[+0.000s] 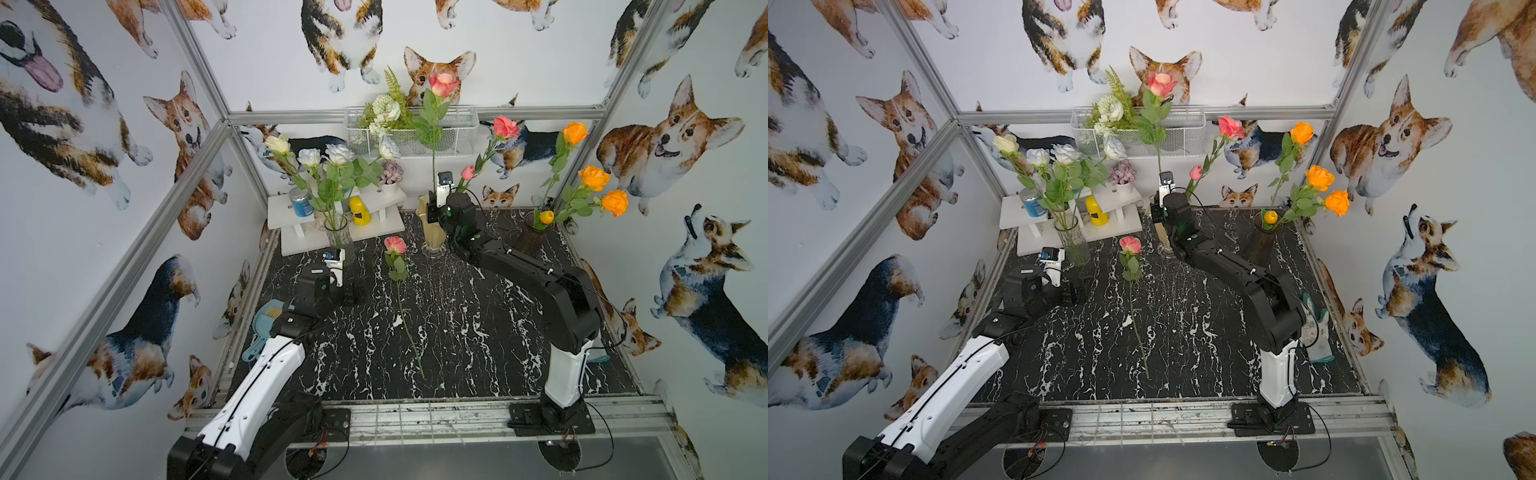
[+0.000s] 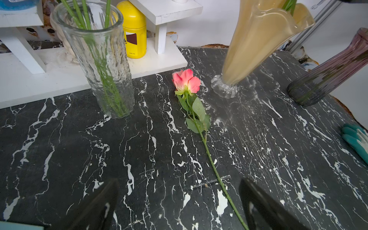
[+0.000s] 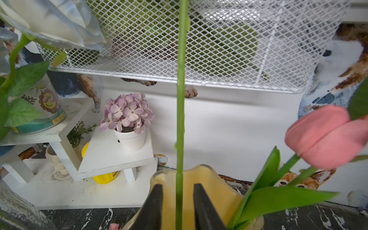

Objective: Arrange the flowers in different vases according to their variety
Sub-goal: Insert the flower into the vase.

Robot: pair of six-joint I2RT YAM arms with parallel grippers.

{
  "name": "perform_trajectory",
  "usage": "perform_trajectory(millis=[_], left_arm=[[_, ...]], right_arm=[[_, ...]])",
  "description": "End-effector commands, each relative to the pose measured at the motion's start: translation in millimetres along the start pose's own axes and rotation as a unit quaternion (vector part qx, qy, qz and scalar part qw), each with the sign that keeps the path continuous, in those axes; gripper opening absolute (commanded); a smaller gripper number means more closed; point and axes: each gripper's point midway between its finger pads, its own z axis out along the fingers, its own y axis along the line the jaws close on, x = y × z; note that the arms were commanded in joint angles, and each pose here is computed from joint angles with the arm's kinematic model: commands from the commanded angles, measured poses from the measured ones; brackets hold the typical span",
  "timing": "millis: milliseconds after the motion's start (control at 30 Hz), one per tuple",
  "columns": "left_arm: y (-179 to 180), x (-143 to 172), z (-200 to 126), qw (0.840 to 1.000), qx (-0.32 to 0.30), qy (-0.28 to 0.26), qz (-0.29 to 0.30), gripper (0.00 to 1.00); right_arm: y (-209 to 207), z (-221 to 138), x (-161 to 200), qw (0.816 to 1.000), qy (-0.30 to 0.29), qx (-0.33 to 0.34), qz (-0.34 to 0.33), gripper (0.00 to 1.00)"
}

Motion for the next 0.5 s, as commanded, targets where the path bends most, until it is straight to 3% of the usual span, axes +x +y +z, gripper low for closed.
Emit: perform_trajectory(millis=[0, 233, 467], left_arm=[[-2.0, -3.1, 0.3, 1.000, 0.001, -0.004, -0.002, 1.00], [-8.9, 2.6, 5.0, 1.000, 0.003, 0.013, -0.001, 1.00], [-18.4, 24.5, 11.7, 0.998, -0.005, 0.055, -0.002, 1.00]], right_arm=[[-6.0, -7.8, -19.4, 1.000, -0.029, 0.007, 0.009, 0.52], [-8.3, -24.5, -22.9, 0.999, -0.028, -0.003, 0.014, 0.62], [-5.9, -54.3, -22.4, 0.999, -0.011, -0.028, 0.022, 0.83]])
